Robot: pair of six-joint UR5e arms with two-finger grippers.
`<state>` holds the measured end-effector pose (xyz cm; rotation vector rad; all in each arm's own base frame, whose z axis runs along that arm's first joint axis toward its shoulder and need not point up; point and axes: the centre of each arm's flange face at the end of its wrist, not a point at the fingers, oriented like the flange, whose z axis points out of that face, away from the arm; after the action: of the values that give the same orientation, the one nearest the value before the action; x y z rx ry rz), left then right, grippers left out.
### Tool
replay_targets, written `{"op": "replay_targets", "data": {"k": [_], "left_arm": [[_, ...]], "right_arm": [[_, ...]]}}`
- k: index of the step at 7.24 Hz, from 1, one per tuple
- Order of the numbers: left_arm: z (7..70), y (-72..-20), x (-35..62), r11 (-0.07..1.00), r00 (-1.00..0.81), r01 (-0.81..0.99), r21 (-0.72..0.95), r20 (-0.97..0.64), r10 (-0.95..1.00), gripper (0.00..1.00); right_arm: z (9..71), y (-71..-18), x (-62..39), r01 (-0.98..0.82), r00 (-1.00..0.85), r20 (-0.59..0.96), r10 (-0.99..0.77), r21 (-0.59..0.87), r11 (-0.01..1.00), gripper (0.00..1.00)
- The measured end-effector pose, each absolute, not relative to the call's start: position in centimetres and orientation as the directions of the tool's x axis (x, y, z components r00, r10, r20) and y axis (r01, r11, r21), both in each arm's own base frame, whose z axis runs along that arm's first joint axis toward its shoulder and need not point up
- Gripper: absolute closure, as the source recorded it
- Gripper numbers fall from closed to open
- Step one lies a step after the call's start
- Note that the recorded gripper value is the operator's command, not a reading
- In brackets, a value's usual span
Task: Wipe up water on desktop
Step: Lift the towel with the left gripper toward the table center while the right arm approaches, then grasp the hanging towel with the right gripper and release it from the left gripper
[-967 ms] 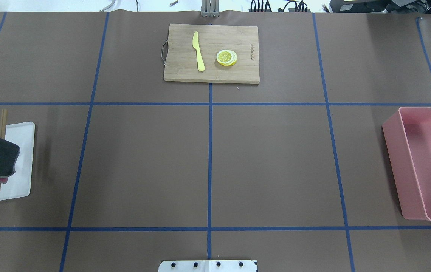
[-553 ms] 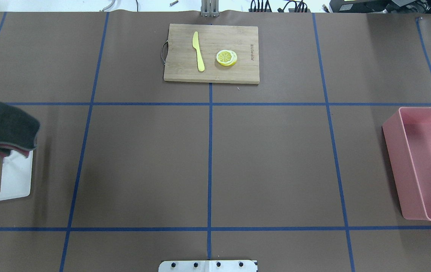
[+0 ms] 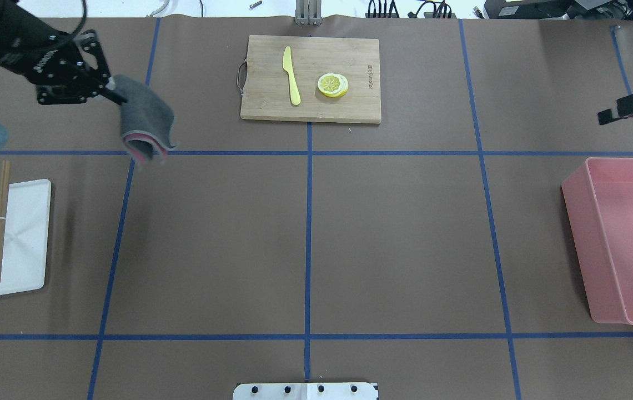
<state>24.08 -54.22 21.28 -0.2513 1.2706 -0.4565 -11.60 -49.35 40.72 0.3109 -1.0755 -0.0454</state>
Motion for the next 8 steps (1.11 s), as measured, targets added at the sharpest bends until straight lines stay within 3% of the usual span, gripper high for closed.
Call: {"op": "replay_targets", "data": {"k": [3,5,8], "left_arm": [[8.8,-54.3,37.4,0.844,0.234,0.267,-0.466,-0.818,-0.525,1.00],[4.4,-52.4,44.3,0.833,0.230,0.283,-0.475,-0.810,-0.540,1.00],[1.5,-50.5,47.1,0.827,0.206,0.278,-0.488,-0.811,-0.547,1.00]], "right_arm": [[29.6,-45.3,-23.0,-0.133,0.462,0.809,-0.363,0.468,0.874,0.00],[23.8,-42.0,-30.9,-0.194,0.481,0.747,-0.459,0.601,0.775,0.00],[20.5,-36.3,-40.9,-0.239,0.526,0.681,-0.509,0.692,0.681,0.00]]}}
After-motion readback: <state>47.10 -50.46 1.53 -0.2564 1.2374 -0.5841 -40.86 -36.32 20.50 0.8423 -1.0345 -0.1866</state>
